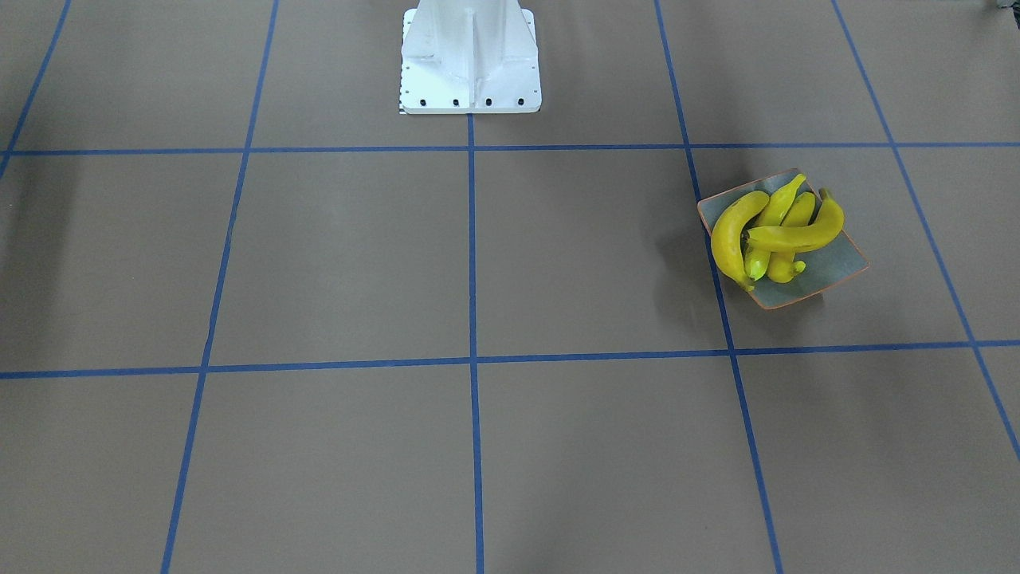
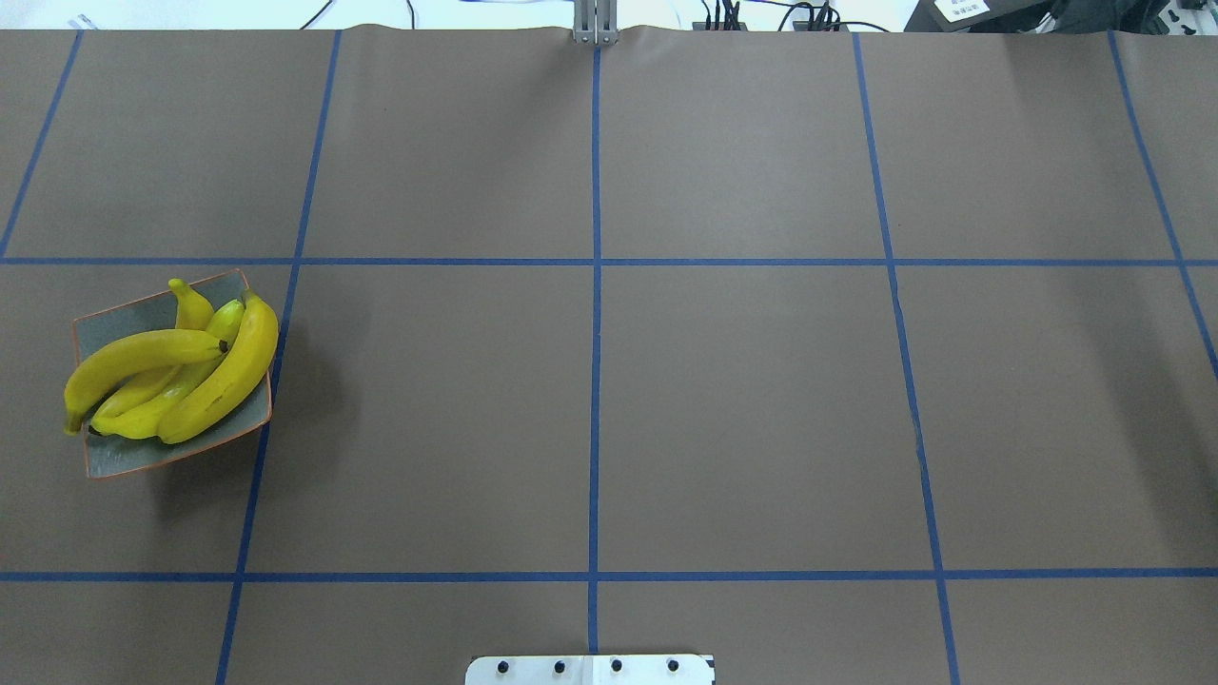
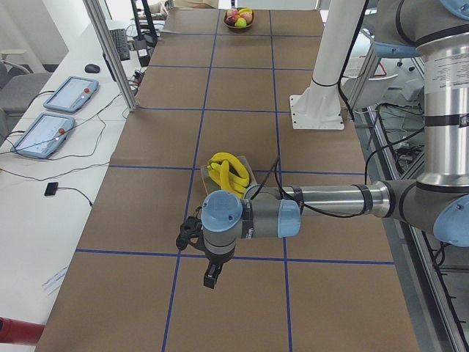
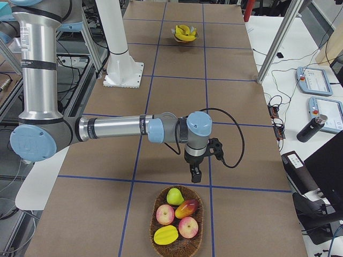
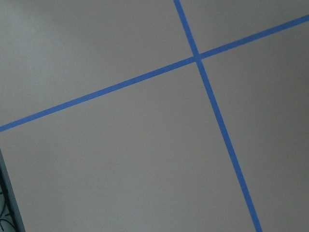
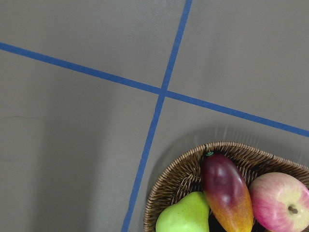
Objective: Transfer all bananas from basket to plate
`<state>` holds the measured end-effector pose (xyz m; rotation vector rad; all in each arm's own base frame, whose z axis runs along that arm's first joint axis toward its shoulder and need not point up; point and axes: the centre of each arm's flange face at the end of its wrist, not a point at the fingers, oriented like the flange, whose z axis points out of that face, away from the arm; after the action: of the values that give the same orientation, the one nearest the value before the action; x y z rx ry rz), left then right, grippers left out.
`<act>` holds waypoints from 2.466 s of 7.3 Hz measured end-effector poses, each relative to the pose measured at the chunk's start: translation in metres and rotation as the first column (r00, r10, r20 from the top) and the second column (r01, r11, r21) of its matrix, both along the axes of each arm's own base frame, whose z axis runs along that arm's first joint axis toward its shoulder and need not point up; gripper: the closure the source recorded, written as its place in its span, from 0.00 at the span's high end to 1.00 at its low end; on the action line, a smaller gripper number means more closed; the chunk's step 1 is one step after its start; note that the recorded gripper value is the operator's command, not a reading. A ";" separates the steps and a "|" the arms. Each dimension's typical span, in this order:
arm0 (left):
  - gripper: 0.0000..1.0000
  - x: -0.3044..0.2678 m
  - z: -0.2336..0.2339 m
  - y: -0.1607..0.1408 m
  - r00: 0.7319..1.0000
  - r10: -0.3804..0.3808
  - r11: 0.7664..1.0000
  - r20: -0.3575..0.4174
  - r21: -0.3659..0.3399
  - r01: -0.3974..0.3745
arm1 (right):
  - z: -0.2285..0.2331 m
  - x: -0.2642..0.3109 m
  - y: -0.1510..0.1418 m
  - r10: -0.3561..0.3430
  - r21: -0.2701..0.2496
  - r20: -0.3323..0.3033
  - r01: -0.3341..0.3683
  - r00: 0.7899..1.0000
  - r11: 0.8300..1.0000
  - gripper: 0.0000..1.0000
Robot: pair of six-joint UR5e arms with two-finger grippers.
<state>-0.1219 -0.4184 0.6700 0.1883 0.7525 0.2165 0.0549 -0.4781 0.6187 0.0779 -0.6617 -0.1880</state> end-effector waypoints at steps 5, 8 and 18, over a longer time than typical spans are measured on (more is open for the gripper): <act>1.00 0.003 -0.007 0.001 0.998 -0.019 0.999 -0.059 0.032 0.021 | -0.001 0.000 0.000 0.032 -0.023 0.004 -0.032 0.999 0.999 1.00; 1.00 0.002 -0.014 -0.002 0.998 -0.024 0.998 -0.055 0.063 0.027 | -0.003 -0.001 0.001 0.032 -0.021 0.013 -0.032 0.999 0.999 1.00; 1.00 0.003 -0.005 0.009 0.999 -0.019 0.999 -0.046 0.049 0.022 | -0.018 -0.001 0.007 0.031 0.010 0.017 -0.031 0.999 0.999 1.00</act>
<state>-0.1190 -0.4093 0.6651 0.2489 0.7903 0.2123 0.0540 -0.4715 0.6008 0.0997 -0.6759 -0.1609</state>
